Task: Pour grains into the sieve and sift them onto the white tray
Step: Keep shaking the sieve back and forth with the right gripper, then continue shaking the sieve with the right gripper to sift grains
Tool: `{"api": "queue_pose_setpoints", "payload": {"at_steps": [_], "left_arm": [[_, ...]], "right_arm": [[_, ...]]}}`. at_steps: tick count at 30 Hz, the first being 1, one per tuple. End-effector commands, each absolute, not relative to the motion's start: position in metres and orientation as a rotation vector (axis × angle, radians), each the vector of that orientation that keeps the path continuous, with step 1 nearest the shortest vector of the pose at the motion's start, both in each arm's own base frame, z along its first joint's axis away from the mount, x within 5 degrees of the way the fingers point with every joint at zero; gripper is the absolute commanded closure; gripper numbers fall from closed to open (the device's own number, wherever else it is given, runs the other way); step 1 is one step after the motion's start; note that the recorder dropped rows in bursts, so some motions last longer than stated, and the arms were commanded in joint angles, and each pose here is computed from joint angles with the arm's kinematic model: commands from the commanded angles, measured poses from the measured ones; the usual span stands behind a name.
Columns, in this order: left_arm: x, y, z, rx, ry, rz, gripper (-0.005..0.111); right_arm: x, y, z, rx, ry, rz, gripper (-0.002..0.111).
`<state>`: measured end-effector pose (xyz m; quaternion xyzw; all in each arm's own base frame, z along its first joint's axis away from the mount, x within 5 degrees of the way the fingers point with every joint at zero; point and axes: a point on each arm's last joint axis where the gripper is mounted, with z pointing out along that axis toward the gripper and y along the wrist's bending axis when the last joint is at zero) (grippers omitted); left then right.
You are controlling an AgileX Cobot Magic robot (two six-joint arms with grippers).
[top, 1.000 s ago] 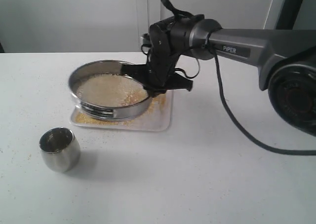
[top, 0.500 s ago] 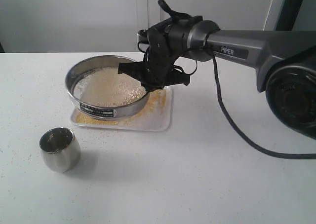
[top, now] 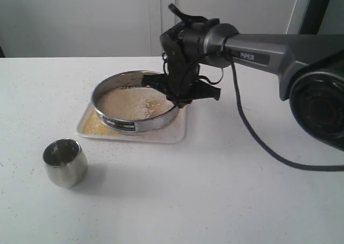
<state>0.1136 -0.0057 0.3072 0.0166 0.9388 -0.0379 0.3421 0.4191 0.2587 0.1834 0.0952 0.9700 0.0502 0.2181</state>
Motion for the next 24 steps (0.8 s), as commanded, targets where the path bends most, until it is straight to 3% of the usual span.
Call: {"api": "queue_pose_setpoints", "payload": {"at_steps": [1,5,9,12,15,17,21,24], "left_arm": [[0.112,-0.006,0.308,0.037,2.436,-0.108,0.107],[0.112,-0.006,0.308,0.037,2.436,-0.108,0.107],[0.112,-0.006,0.308,0.037,2.436,-0.108,0.107],[0.112,-0.006,0.308,0.037,2.436,-0.108,0.107],[0.112,-0.006,0.308,0.037,2.436,-0.108,0.107],[0.112,-0.006,0.308,0.037,2.436,-0.108,0.107],[0.112,-0.006,0.308,0.037,2.436,-0.108,0.107],[0.112,-0.006,0.308,0.037,2.436,-0.108,0.107]], "right_arm": [[0.423,0.274,0.199,0.270,2.583,0.372,0.108],[0.418,0.286,0.202,0.072,2.543,0.328,0.108],[0.426,0.237,0.197,0.347,2.660,0.064,0.108],[0.425,0.247,0.197,0.389,2.667,0.226,0.108],[0.421,0.278,0.202,0.230,2.585,0.409,0.108],[0.419,0.281,0.202,0.224,2.586,0.398,0.108],[0.427,0.244,0.200,0.339,2.644,0.178,0.108],[0.428,0.241,0.200,0.417,2.648,0.192,0.108]]}}
